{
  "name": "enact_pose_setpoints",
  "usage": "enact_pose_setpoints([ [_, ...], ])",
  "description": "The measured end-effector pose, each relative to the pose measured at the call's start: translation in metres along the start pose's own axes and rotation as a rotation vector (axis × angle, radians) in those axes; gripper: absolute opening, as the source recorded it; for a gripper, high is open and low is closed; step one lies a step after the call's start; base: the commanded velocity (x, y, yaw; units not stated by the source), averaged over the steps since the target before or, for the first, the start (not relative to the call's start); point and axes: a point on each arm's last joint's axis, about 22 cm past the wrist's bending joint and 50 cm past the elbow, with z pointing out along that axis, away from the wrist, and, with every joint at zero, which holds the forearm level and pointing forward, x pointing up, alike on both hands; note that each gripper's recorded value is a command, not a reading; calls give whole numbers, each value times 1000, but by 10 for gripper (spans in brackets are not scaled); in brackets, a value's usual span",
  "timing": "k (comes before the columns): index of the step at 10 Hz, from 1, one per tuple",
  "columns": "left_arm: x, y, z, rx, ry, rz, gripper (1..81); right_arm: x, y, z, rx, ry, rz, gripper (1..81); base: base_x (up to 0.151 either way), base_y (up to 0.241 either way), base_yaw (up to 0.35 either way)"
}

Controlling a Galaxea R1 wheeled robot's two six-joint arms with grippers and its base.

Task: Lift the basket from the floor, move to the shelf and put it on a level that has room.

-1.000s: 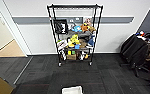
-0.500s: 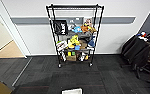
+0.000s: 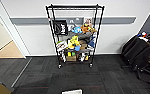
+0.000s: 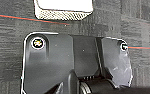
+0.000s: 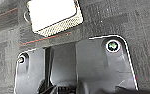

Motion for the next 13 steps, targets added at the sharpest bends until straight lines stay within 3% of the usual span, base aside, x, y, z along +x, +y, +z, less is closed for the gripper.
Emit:
enact_pose_setpoints([
  [8, -5, -10, -5, 13, -11, -4, 811, 7, -1, 0, 1, 9, -1, 811, 0, 0, 0],
  [13, 43, -9, -7, 12, 44, 17, 811, 78, -12, 2, 14, 76, -35, 811, 0, 0, 0],
])
